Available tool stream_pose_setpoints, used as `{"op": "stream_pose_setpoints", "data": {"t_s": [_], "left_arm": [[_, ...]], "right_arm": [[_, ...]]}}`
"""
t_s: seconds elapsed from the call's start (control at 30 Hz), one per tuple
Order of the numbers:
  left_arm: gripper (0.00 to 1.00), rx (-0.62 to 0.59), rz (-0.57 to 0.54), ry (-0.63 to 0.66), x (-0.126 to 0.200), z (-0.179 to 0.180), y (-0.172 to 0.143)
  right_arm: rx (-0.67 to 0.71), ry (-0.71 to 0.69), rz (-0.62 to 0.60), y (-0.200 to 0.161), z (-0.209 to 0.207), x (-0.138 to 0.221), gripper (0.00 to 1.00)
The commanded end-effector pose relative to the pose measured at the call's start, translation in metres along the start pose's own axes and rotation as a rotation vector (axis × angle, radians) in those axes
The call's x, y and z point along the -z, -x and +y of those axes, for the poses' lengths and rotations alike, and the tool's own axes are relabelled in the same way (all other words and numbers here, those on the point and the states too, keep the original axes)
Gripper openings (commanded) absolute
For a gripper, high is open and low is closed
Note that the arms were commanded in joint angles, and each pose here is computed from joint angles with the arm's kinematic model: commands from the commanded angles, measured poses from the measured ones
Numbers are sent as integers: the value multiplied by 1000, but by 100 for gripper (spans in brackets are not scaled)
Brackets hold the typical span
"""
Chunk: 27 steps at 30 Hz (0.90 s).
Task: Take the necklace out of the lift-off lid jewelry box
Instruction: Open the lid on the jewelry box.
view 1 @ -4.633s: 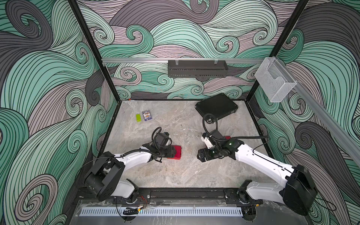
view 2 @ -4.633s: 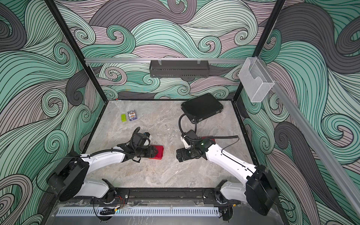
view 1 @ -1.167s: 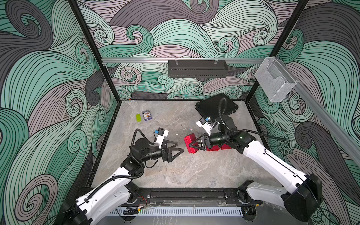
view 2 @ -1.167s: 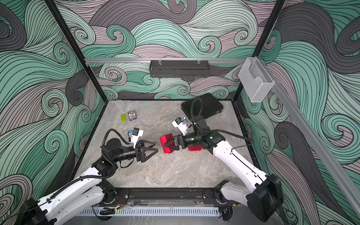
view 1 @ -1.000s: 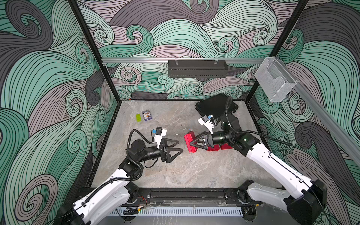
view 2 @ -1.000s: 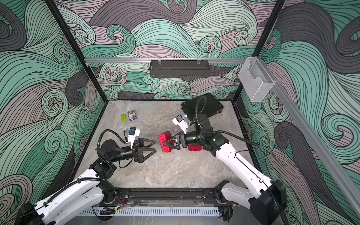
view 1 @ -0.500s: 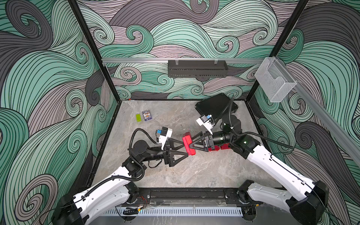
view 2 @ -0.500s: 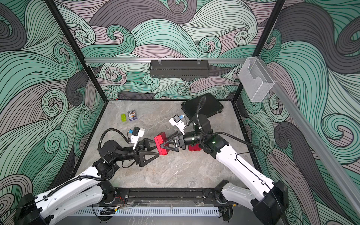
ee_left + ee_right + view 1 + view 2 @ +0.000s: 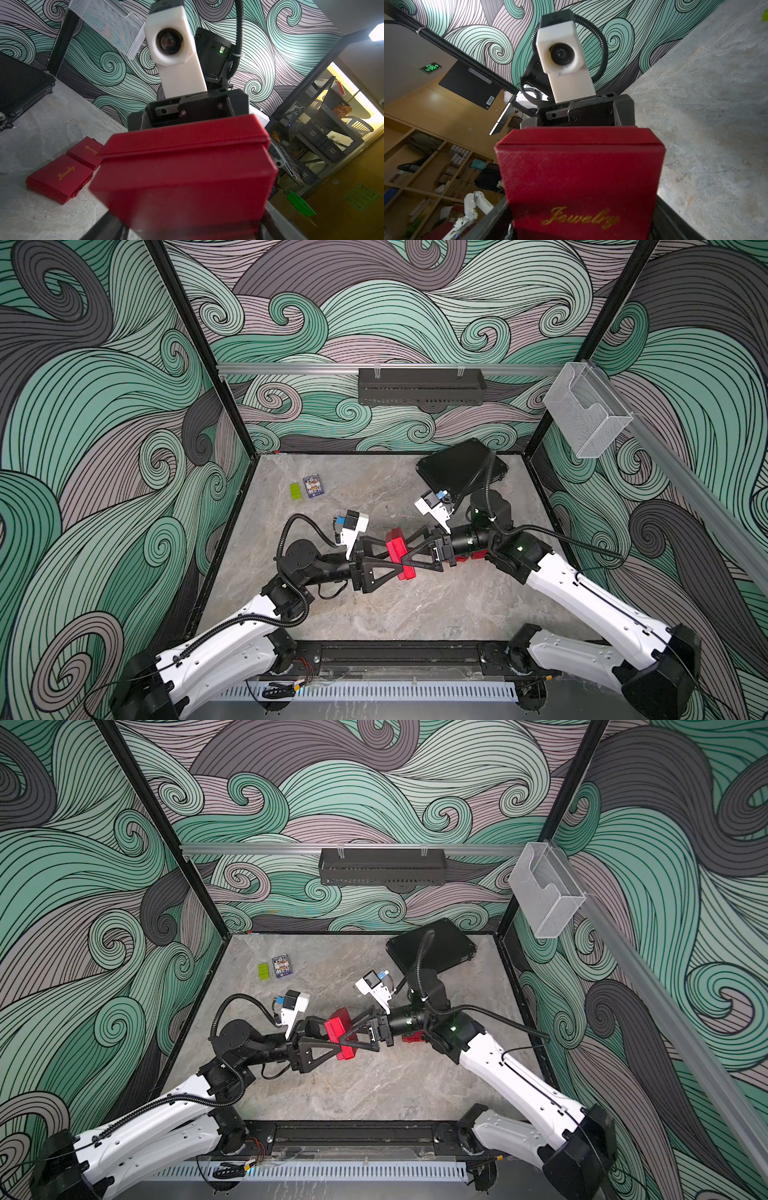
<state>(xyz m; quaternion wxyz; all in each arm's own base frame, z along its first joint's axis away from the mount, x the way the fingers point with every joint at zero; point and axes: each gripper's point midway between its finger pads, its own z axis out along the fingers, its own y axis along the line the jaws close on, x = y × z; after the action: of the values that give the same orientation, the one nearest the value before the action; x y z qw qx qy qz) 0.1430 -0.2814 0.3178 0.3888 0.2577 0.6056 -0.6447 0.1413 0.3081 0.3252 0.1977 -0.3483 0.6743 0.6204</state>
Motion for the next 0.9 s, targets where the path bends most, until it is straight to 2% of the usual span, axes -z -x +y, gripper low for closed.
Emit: {"op": "stream_pose_setpoints", "data": {"t_s": [0.0,0.3,0.7,0.87], "left_arm": [[66,-63,-49,-33,-2,-17,21],[66,-63,-53,-22,0,-15,19],[60,-83,-47,27,3,-8,15],[60,-87,-35,60,5,-2,13]], "right_arm": [[19,17,-16,2,9,2,75],[31,4,-35,5,6,7,76],[31,-12,-82,8,5,30,77],[11,-110,-105,5,-11,40,77]]}}
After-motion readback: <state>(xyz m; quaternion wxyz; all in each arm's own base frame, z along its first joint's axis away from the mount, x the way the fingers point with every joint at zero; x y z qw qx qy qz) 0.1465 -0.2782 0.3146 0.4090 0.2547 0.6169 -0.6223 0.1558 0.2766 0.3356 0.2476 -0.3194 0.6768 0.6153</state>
